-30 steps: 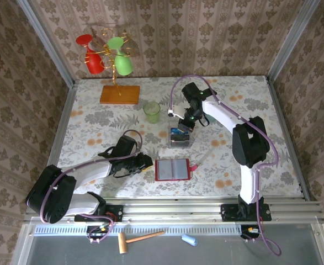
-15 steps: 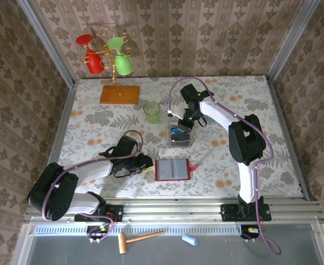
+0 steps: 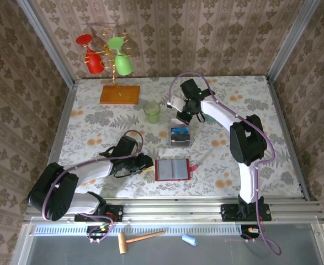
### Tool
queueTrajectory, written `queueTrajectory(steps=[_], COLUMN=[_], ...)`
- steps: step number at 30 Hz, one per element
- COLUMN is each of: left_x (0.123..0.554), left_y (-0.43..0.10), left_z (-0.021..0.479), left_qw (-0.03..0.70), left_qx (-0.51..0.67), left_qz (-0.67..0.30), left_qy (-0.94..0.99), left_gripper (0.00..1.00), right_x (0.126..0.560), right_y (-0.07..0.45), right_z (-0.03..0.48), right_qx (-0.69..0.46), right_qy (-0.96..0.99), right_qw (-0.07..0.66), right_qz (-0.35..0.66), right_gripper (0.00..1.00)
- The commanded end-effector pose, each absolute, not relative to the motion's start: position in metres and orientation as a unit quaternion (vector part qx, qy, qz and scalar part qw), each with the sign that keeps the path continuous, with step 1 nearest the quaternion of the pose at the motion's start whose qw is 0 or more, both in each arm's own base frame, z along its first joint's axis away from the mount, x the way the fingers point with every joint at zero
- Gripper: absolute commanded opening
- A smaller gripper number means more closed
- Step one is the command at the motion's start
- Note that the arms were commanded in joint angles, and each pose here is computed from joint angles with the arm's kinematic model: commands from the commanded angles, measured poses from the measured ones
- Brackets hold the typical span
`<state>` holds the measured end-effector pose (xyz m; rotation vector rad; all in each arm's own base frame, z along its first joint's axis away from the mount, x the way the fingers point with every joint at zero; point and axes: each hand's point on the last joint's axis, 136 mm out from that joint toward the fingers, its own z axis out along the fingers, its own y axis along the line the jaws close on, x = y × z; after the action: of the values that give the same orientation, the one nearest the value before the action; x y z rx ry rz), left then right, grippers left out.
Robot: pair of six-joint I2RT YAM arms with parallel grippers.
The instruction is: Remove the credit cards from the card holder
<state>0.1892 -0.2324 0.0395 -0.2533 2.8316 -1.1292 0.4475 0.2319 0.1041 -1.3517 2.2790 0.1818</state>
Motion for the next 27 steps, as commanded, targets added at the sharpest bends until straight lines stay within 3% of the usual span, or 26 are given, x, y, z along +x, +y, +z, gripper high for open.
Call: queueTrajectory(steps=[1, 19, 27], left_x=[0.195, 0.195, 0.197], left_y=[-0.234, -0.236, -0.237], left_z=[0.048, 0.048, 0.050], left_qw=[0.052, 0.051, 0.054], left_qx=[-0.076, -0.073, -0.070], left_qz=[-0.377, -0.378, -0.380], left_qy=[0.922, 0.921, 0.921], left_gripper=[0.25, 0.25, 0.26], right_x=[0.466, 0.448, 0.444], right_y=[0.226, 0.228, 0.236], right_z=[0.126, 0.093, 0.122], right_qx=[-0.469, -0.491, -0.476], right_qy=[0.837, 0.840, 0.839], right_qw=[0.280, 0.221, 0.253], right_qz=[0.035, 0.062, 0.075], right_gripper=[0.00, 0.00, 0.00])
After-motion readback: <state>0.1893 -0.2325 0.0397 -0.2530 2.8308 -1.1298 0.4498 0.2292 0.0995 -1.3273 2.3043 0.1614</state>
